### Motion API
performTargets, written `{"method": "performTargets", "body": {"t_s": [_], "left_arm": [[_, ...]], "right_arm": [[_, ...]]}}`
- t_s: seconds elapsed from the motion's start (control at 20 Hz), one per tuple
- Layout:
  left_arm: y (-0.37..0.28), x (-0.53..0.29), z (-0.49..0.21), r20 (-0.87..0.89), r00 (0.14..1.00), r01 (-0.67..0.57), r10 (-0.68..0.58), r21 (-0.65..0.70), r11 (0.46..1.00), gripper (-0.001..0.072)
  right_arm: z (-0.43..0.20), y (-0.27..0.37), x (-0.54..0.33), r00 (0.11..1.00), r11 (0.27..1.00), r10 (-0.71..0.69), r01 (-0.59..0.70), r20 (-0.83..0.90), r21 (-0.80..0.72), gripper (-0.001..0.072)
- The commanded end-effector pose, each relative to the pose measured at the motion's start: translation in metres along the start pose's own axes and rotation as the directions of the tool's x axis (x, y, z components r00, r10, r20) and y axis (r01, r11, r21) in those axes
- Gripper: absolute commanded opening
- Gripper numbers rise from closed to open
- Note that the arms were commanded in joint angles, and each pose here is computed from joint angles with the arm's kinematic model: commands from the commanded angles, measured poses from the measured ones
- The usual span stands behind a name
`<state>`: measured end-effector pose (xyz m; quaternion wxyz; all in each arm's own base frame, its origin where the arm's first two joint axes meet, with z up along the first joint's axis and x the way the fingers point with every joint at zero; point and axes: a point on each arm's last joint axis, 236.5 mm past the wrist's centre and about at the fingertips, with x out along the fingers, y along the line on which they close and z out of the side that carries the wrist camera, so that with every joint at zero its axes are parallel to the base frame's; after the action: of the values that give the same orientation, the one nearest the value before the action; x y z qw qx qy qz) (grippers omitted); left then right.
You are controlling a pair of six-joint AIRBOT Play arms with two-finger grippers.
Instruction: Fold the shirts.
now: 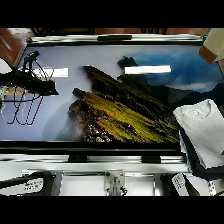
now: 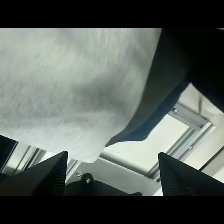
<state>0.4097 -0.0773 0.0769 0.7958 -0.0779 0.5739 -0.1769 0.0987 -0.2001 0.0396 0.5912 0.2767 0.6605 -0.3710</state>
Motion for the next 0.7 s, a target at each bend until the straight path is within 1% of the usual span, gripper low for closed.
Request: {"method": "performTargets", "body": {"t_s": [0.0, 0.05, 0.1, 0.15, 0.2, 0.25, 0.3, 0.35, 0.4, 0.45, 0.5, 0.55, 0.6, 0.65], "left_arm": [[-0.001, 0.000, 0.000, -0.001, 1.000, 0.004, -0.004, 0.001, 1.000, 0.0041], [-0.002, 0.000, 0.000, -0.002, 1.000, 0.003, -0.003, 0.003, 1.000, 0.0041], [-0.003, -0.001, 0.000, -0.002, 1.000, 0.000, 0.000, 0.013, 1.000, 0.0040], [-0.005, -0.004, 0.002, -0.003, 1.000, -0.024, 0.024, 0.040, 0.999, 0.0040], [-0.006, -0.008, 0.005, -0.002, 0.998, -0.068, 0.068, 0.078, 0.995, 0.0039], [-0.006, -0.015, 0.010, 0.010, 0.990, -0.144, 0.144, 0.116, 0.983, 0.0039], [-0.001, -0.024, 0.018, 0.036, 0.966, -0.257, 0.255, 0.154, 0.954, 0.0039], [0.009, -0.034, 0.024, 0.065, 0.925, -0.381, 0.375, 0.169, 0.909, 0.0039], [0.018, -0.043, 0.028, 0.087, 0.874, -0.486, 0.478, 0.153, 0.860, 0.0039], [0.022, -0.045, 0.026, 0.083, 0.842, -0.540, 0.534, 0.123, 0.833, 0.0041], [0.020, -0.040, 0.019, 0.052, 0.845, -0.535, 0.532, 0.103, 0.839, 0.0118], [0.015, -0.031, 0.009, 0.008, 0.859, -0.511, 0.512, 0.087, 0.855, 0.0490], [0.010, -0.021, -0.005, -0.042, 0.875, -0.478, 0.482, 0.073, 0.875, 0.0702], [0.006, -0.014, -0.019, -0.092, 0.886, -0.448, 0.454, 0.076, 0.891, 0.0711]], "right_arm": [[0.014, -0.005, -0.008, 0.997, 1.000, -0.017, 0.017, 0.071, 0.004, 0.0667], [0.036, -0.003, -0.030, 0.985, 1.000, 0.002, -0.004, 0.172, 0.010, 0.0666], [0.064, 0.010, -0.065, 0.948, 0.998, 0.060, -0.060, 0.314, -0.010, 0.0657], [0.092, 0.038, -0.111, 0.870, 0.989, 0.150, -0.129, 0.470, -0.078, 0.0589], [0.110, 0.074, -0.158, 0.767, 0.967, 0.253, -0.183, 0.590, -0.178, 0.0559], [0.116, 0.120, -0.207, 0.645, 0.927, 0.371, -0.211, 0.668, -0.311, 0.0559], [0.108, 0.167, -0.239, 0.561, 0.876, 0.472, -0.211, 0.680, -0.434, 0.0559], [0.090, 0.212, -0.254, 0.531, 0.822, 0.548, -0.199, 0.646, -0.534, 0.0549], [0.065, 0.257, -0.247, 0.561, 0.767, 0.590, -0.166, 0.580, -0.620, 0.0549], [0.040, 0.290, -0.221, 0.647, 0.727, 0.565, -0.096, 0.512, -0.680, 0.0549], [0.017, 0.314, -0.190, 0.735, 0.687, 0.514, -0.044, 0.442, -0.726, 0.0552], [-0.016, 0.337, -0.156, 0.825, 0.613, 0.469, -0.046, 0.316, -0.789, 0.0552], [-0.060, 0.356, -0.128, 0.887, 0.483, 0.443, -0.118, 0.126, -0.867, 0.0552], [-0.109, 0.369, -0.108, 0.909, 0.336, 0.405, -0.248, -0.098, -0.908, 0.0551]]}}
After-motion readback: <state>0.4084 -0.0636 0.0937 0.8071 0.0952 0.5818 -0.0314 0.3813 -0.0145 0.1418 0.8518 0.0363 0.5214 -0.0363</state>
